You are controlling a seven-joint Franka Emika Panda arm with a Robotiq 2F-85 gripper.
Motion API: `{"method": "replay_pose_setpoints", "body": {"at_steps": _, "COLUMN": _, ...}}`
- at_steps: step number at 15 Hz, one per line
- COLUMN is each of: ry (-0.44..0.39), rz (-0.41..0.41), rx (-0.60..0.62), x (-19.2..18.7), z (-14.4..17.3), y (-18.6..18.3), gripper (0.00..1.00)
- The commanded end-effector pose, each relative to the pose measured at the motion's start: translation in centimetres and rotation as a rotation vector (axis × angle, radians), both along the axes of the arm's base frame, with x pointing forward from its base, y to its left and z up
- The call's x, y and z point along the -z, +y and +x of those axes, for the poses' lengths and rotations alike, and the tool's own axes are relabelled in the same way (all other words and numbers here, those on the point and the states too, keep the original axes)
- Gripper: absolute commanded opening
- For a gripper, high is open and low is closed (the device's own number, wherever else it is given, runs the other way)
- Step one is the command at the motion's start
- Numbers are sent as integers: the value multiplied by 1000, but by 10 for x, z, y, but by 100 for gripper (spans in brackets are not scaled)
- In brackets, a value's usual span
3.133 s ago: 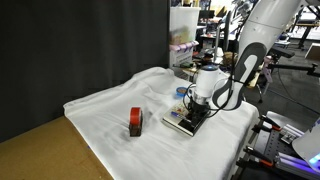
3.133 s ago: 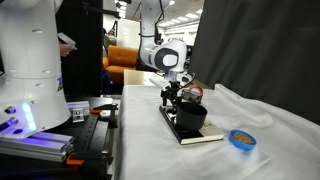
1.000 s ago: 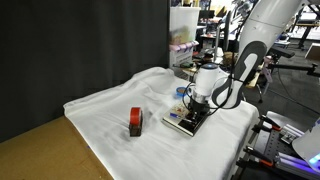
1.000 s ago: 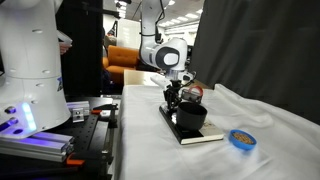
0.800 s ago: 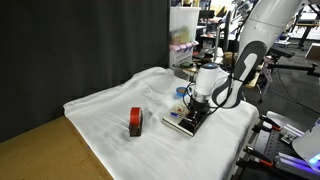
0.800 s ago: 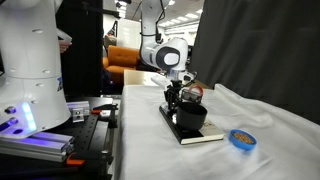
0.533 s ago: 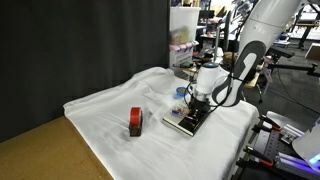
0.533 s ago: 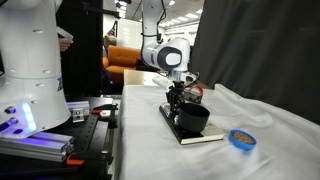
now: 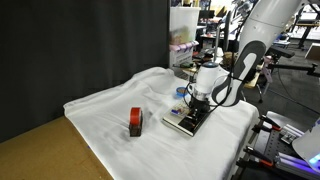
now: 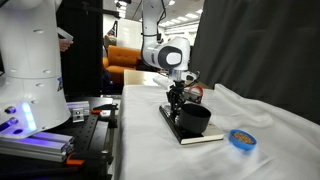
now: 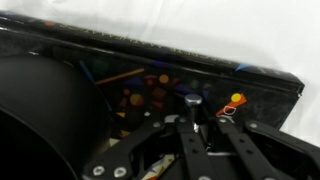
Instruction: Pick up the pen from on top of the book and put it in the black cup.
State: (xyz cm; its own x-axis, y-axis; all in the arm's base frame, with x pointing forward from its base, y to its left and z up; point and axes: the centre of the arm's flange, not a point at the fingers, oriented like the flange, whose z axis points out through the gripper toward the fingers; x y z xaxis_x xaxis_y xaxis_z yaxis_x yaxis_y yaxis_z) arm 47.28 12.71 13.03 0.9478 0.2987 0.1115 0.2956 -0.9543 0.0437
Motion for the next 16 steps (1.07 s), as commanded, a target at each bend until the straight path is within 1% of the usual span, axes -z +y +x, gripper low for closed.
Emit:
{"method": "replay_pose_setpoints", "body": {"at_steps": 1, "ry": -19, "rz": 3, "rx": -14, "x": -8, "z": 0, "y": 7, "gripper": 4}}
{"method": "replay_pose_setpoints", "body": {"at_steps": 5, "ry": -36, "rz": 1, "rx": -32, "x": -10, "z": 9, "y": 13, "gripper": 4}}
{"method": "replay_pose_setpoints", "body": {"at_steps": 9, "ry": -66, "rz": -1, "rx": -44, "x": -18, "z": 25, "y": 15, "gripper": 4}}
{"method": "replay_pose_setpoints", "body": {"at_steps": 16, "ry": -109, "rz": -25, "rx": -49, "x": -28, "z": 45, "y": 4, "gripper": 4}}
